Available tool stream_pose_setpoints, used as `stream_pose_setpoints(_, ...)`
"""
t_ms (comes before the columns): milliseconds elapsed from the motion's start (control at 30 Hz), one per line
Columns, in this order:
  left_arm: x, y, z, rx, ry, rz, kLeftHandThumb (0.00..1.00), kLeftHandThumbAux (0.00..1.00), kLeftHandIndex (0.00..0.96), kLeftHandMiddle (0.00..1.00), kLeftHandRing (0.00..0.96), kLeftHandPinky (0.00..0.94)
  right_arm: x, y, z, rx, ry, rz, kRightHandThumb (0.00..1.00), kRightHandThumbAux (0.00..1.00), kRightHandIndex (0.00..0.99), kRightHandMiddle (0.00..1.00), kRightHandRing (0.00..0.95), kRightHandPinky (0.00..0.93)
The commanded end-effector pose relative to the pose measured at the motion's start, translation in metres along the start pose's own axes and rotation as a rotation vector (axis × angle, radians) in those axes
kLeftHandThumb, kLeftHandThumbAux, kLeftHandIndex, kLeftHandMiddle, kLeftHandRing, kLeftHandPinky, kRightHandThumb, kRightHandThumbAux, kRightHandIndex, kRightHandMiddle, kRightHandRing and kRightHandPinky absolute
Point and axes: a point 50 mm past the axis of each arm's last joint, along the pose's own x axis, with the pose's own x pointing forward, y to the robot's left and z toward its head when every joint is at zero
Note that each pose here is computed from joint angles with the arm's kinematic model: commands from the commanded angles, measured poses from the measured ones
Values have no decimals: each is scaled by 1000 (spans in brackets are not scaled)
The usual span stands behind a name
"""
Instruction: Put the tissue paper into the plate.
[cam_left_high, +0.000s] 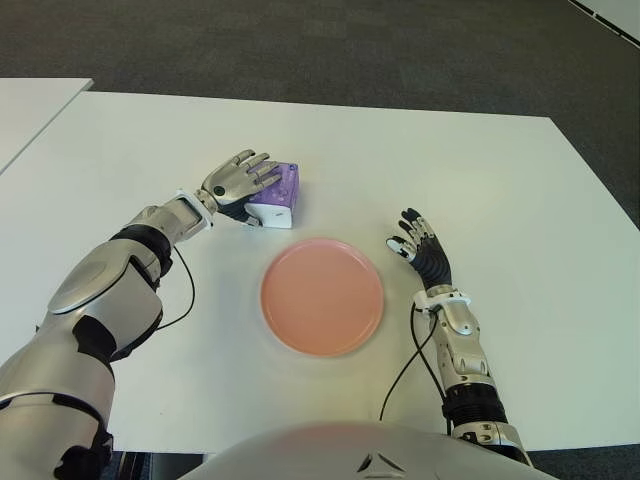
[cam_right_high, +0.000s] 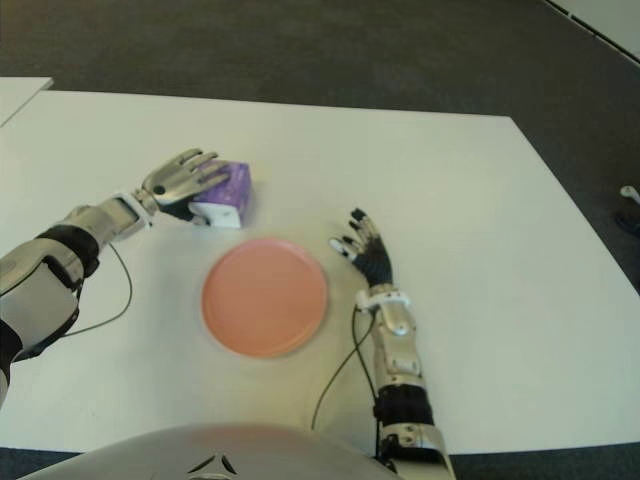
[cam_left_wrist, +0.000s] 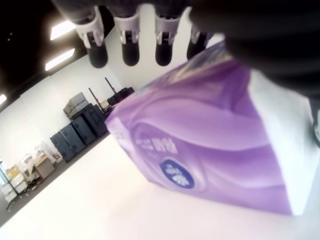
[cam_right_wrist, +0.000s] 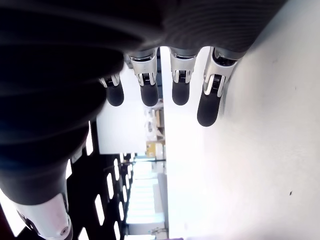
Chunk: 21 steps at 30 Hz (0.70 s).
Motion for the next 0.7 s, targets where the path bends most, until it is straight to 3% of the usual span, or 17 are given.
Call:
stream_pose_setpoints(33,-3,-6,2,18,-3,-37,1,334,0,0,0,0,-21,0,-36,29,189,-18,0,741,37,78,59,78)
stream_pose_setpoints(700,-6,-12,5,-62,18,-107,11,339,0,0,0,0,-21,-5,-37,16,170,-3,0,727,43,82,60,73)
